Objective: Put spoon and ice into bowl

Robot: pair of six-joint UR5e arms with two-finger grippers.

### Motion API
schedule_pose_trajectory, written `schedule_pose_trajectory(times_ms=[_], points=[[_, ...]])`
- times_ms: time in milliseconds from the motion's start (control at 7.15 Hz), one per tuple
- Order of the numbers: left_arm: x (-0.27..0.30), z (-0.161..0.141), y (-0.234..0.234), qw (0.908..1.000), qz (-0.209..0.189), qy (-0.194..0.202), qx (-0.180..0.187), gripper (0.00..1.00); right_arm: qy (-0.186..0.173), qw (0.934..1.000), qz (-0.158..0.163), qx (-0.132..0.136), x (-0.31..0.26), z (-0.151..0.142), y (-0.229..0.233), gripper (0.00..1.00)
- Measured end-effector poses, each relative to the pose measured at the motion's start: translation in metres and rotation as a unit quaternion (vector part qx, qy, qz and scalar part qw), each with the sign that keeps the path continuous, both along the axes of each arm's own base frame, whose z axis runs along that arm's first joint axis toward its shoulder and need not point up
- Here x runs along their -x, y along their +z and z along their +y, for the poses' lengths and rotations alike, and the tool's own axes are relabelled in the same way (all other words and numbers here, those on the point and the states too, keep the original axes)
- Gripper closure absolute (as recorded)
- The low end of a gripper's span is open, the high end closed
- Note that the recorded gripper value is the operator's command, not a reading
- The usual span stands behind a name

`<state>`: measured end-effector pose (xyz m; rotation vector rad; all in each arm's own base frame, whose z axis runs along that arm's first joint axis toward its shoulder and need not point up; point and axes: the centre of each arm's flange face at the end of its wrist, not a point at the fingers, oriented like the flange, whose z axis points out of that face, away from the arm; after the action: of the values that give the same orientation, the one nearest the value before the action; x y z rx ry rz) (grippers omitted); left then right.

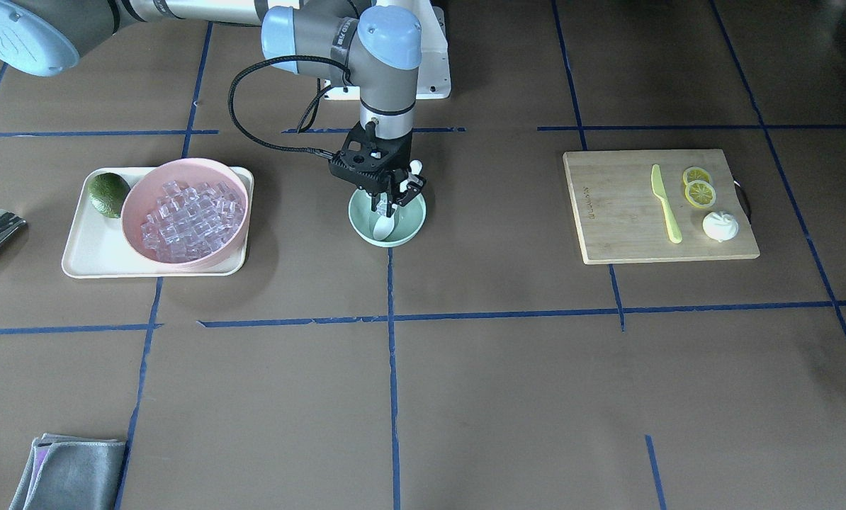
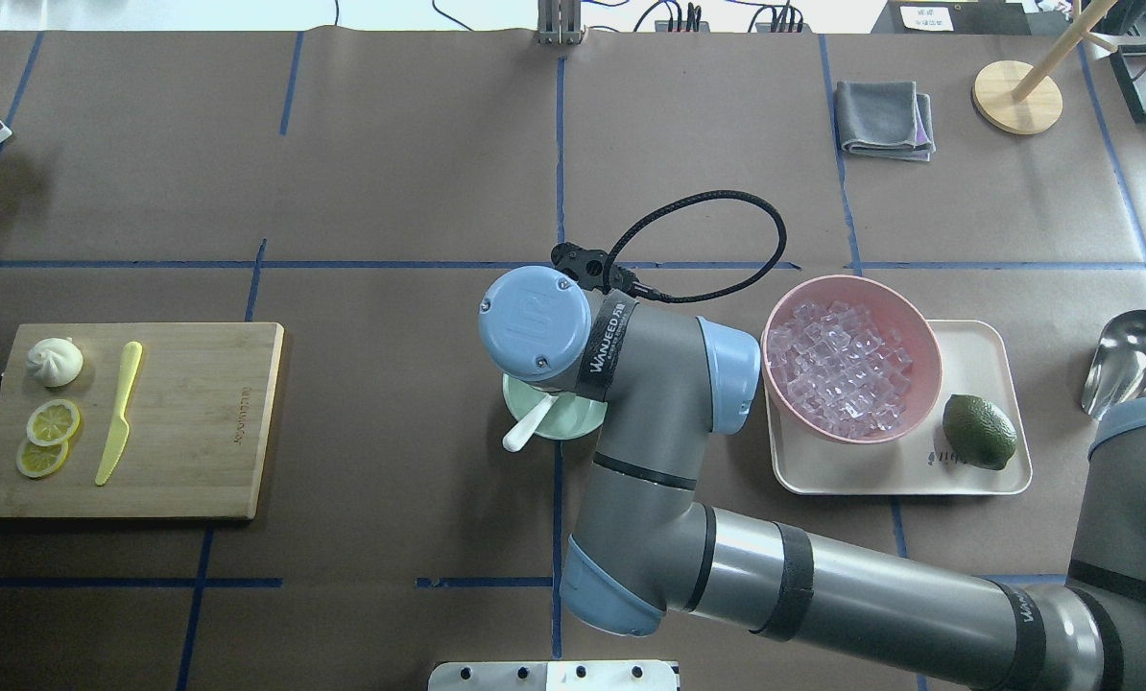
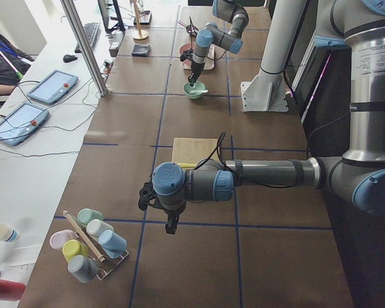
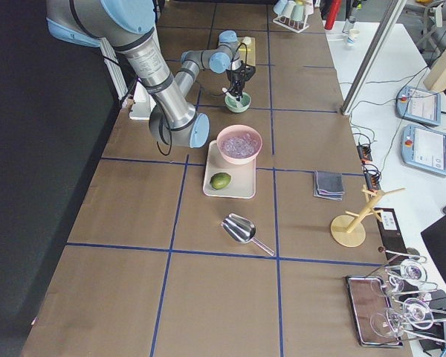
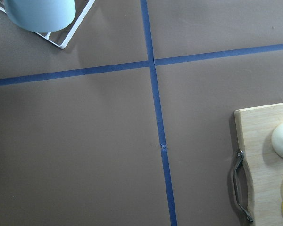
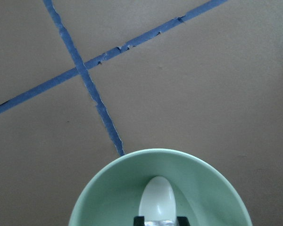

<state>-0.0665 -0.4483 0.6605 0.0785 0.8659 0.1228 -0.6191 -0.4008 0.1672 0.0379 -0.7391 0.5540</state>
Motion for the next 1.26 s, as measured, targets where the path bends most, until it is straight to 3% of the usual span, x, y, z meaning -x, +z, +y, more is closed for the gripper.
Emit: schedule_pose_trajectory(times_ms=[140,839,979,1259], points=[[0.000,0.000,0.000,1.0000,0.001,0.000,0.000,0.00,0.000,1.0000,0.000,-0.004,0.007,-0.001,0.006,0.02],[0.000,0.001,0.000,1.0000,0.001,0.000,0.000,0.00,-0.012,0.9995,-0.012,-0.025,-0.016,-0.006,-0.006,0.00],[0.000,0.001,0.000,1.0000,0.001,0.000,0.001,0.00,-0.021,0.9992,-0.010,-0.033,-0.038,-0.016,-0.017,0.00],[0.000,0.000,-0.001,1.0000,-0.005,0.001,-0.001,0.00,-0.062,0.9972,0.003,-0.041,-0.108,-0.077,-0.011,0.00]])
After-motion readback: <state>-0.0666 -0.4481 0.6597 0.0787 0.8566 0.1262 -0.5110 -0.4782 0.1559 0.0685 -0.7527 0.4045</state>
